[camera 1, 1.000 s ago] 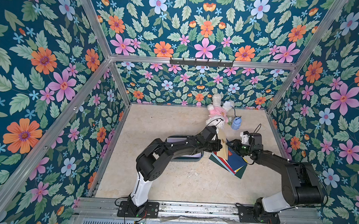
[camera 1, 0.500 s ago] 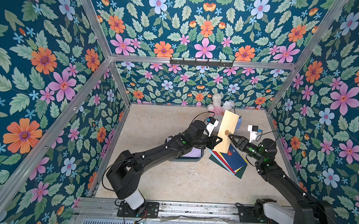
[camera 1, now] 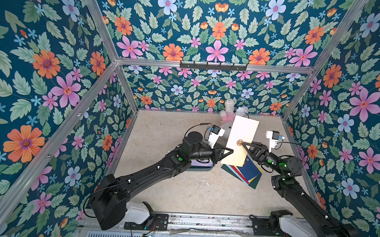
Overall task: Put the sealed envelopes into the storage box
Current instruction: Pick up the envelope from the center of the board.
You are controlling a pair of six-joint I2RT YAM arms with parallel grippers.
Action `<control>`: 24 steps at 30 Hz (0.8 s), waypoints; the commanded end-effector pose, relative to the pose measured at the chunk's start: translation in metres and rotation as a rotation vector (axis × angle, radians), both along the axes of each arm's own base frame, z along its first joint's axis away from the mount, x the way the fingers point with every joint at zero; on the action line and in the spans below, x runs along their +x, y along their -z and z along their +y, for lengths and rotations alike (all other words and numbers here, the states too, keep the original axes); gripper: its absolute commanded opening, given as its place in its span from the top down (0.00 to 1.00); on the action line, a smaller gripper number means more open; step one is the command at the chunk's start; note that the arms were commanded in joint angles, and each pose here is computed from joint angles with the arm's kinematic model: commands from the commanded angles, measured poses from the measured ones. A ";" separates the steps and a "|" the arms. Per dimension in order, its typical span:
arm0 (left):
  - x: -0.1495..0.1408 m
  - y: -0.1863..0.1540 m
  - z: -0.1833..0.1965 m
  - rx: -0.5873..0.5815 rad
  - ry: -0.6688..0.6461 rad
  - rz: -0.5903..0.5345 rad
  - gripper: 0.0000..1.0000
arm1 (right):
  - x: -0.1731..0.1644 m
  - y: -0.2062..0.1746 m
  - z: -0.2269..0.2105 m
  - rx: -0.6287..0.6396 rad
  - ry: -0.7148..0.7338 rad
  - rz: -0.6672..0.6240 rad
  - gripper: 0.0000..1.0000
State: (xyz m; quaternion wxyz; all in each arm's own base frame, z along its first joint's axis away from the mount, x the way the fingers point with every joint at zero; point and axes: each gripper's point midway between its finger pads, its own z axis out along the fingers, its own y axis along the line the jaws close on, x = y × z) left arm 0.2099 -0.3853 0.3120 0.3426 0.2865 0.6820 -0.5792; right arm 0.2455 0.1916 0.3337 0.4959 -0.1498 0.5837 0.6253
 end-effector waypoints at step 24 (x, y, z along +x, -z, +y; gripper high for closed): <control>0.068 0.085 0.315 0.568 -1.255 0.144 0.17 | 0.023 0.052 0.114 -0.942 -0.219 -0.431 1.00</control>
